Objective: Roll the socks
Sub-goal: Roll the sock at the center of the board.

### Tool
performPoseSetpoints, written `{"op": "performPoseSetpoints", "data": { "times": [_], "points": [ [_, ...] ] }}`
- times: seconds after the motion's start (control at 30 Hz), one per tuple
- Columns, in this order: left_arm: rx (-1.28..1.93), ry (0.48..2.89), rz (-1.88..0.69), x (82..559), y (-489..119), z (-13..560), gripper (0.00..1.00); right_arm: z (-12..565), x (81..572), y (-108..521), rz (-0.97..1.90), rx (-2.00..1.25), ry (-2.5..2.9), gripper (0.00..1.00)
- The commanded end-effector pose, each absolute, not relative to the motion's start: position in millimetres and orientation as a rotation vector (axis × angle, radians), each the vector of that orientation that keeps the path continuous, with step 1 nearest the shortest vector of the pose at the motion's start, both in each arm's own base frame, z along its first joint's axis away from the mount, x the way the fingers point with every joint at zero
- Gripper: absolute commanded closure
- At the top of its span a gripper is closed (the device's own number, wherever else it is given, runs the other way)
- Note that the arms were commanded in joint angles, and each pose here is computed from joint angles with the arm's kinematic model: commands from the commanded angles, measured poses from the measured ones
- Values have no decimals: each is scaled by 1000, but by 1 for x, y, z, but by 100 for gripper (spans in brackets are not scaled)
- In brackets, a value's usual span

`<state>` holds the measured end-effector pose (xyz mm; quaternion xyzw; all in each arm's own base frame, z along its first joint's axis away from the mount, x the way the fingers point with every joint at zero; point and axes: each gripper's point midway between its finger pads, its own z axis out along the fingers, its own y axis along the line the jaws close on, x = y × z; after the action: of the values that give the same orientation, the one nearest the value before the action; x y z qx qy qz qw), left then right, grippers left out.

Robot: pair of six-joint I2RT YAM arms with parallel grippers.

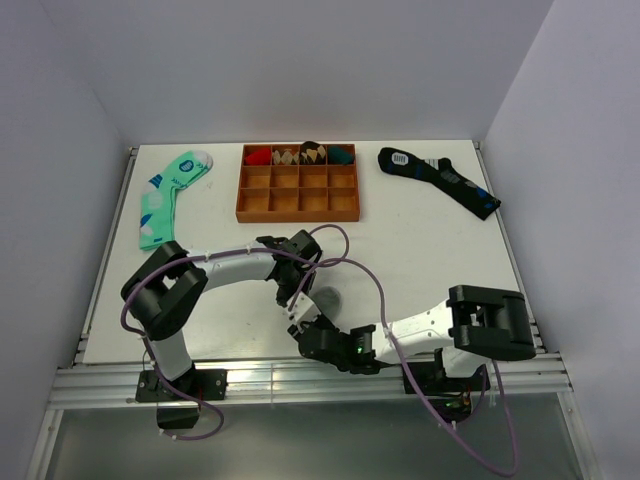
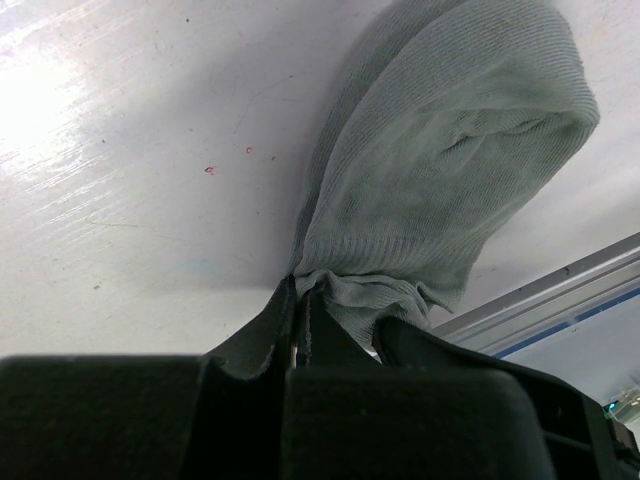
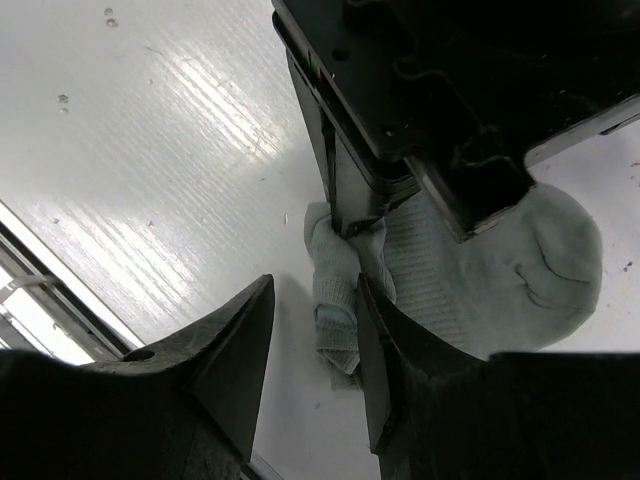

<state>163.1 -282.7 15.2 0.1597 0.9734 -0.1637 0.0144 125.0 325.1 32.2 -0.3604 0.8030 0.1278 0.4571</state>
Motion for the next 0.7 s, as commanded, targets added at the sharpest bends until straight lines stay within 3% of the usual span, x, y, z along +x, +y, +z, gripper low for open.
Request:
{"op": "performPoseSetpoints", "data": {
  "times": [0.0,0.67],
  "points": [
    [549,3058,-422,161,-273,-2,100,31,128,328,323,-837,1977,54],
    [577,3064,-413,160,-271,-3,100,11,152,299,135,-747,1992,58]
  ]
}}
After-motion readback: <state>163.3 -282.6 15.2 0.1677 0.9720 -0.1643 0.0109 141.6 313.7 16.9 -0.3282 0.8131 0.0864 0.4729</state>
